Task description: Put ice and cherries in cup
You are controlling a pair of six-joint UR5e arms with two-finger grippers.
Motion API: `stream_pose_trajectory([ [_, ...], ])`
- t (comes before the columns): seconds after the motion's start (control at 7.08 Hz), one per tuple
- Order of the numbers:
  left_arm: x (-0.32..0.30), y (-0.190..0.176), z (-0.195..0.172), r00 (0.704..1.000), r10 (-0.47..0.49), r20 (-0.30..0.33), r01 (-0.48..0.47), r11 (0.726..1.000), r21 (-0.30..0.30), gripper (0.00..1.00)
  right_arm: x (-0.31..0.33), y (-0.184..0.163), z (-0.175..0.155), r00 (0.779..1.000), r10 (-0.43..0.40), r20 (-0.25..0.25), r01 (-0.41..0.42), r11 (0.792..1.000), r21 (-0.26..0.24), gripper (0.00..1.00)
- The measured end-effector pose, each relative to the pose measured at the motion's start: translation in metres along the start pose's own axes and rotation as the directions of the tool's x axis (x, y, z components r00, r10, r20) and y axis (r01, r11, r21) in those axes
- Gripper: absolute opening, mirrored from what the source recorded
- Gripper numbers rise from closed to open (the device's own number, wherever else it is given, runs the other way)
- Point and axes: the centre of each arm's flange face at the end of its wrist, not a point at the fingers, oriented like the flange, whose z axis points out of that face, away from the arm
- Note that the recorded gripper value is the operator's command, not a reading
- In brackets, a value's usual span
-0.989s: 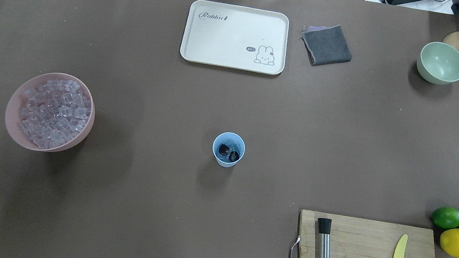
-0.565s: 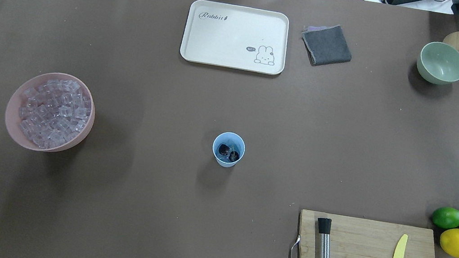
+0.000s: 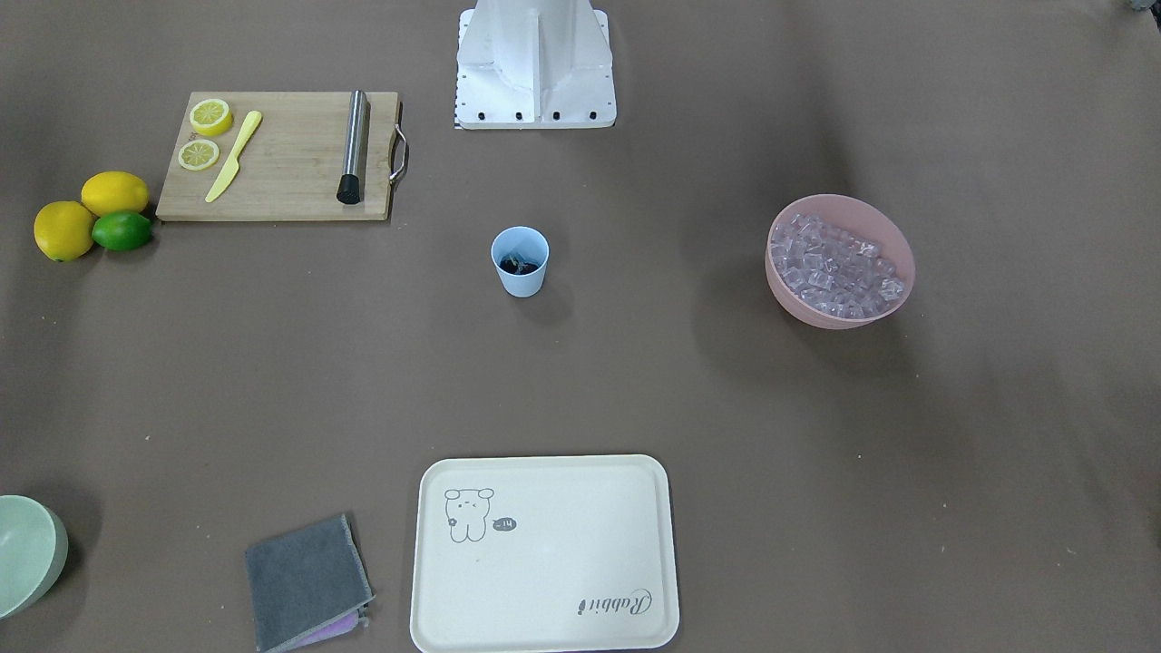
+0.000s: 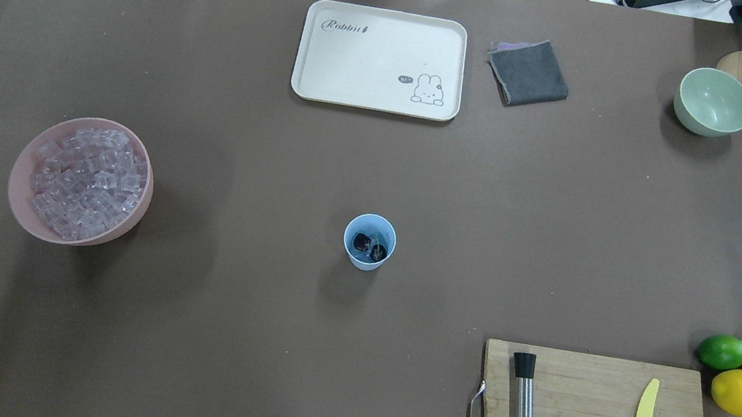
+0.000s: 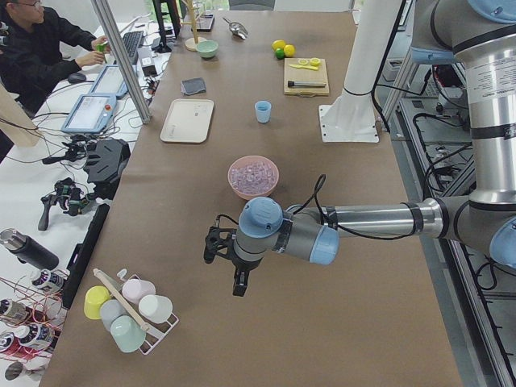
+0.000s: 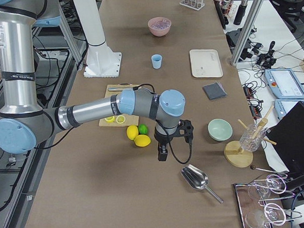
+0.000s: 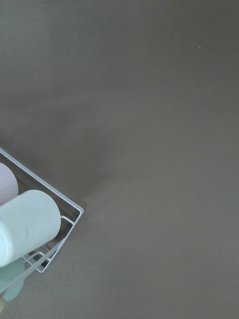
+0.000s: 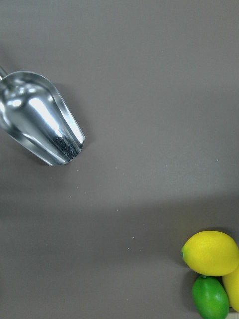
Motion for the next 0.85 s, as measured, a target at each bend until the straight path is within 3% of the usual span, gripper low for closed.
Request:
stream_pose_trajectory([
  [0.28, 0.011, -0.007, -0.015, 1.0, -0.011, 0.006, 0.011, 1.0, -0.004, 0.98, 0.015, 0.007, 0.01, 1.0, 0.001, -0.024, 0.0, 1.0, 0.016, 1.0],
  [0.85, 0.022, -0.014, -0.024, 1.0, -0.007, 0.009, 0.007, 1.0, 0.001, 0.98, 0.037, 0.012, 0.038, 1.0, 0.021, -0.021, -0.021, 1.0, 0.0, 1.0],
])
